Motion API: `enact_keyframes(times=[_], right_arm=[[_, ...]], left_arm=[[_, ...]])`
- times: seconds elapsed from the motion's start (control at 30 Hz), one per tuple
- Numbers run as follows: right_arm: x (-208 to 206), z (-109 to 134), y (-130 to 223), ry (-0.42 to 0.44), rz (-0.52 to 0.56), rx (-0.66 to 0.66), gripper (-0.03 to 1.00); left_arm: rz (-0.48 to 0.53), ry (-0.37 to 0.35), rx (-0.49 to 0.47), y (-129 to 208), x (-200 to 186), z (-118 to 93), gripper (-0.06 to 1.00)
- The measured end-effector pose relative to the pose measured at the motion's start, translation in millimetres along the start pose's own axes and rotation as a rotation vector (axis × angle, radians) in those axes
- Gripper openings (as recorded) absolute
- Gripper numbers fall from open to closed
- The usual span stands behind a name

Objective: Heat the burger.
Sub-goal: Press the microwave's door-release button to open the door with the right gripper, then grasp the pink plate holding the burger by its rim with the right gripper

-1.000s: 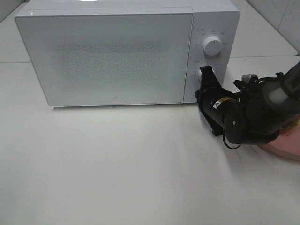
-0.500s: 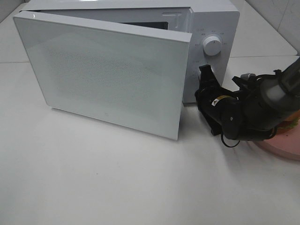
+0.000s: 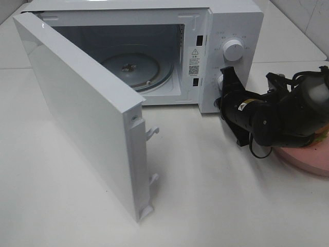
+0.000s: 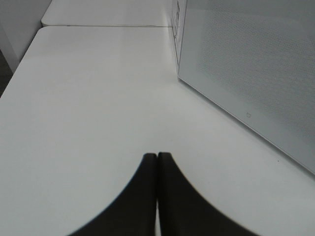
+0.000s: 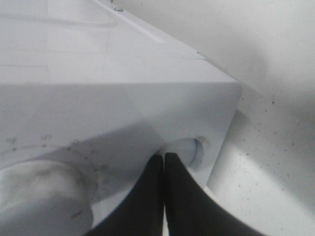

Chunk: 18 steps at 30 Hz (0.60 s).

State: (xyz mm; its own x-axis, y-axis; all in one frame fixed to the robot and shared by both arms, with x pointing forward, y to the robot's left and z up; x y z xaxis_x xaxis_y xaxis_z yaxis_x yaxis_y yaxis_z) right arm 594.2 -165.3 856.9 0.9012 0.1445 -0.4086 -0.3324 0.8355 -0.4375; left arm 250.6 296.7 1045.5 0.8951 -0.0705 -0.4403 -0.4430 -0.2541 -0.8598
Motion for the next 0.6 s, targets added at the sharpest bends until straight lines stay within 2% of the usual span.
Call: enact_keyframes(times=[0.1, 0.17, 0.47, 0.53, 0.6], right_arm=[[-7, 2, -1, -0.014, 0.008, -0.015, 0.0], [-16, 5, -1, -0.056, 0.021, -0.053, 0.01], [-42, 1, 5, -0.087, 0.106, -0.147, 0.03], [-48, 4, 13, -0.145, 0.169, -0.279, 0.04], [-49, 5, 15, -0.163, 0.187, -0.331, 0.04]], left_arm=[[0.0, 0.0, 0.0, 0, 0, 0, 0.0], [0.0, 0.0, 0.0, 0, 0, 0, 0.0], [0.0, 0.0, 0.0, 0, 0, 0, 0.0], [0.0, 0.0, 0.0, 0, 0, 0, 0.0], [0.0, 0.0, 0.0, 0, 0, 0, 0.0]])
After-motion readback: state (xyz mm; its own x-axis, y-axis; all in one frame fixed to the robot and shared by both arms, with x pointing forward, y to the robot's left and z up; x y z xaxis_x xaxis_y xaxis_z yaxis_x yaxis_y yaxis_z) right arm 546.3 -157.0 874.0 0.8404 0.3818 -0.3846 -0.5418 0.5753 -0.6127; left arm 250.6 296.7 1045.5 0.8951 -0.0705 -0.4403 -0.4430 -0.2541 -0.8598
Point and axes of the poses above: a point on each arm's last joint axis where the gripper is mounted, x pointing out along that axis toward the gripper, z along the wrist's bending axis when the last joint is at zero, y = z × x, the point moved 2 cm from there along x, pointing out along that axis toward the gripper, and after that the axes turned 15 degrees about -x, right-handed, at the moved point
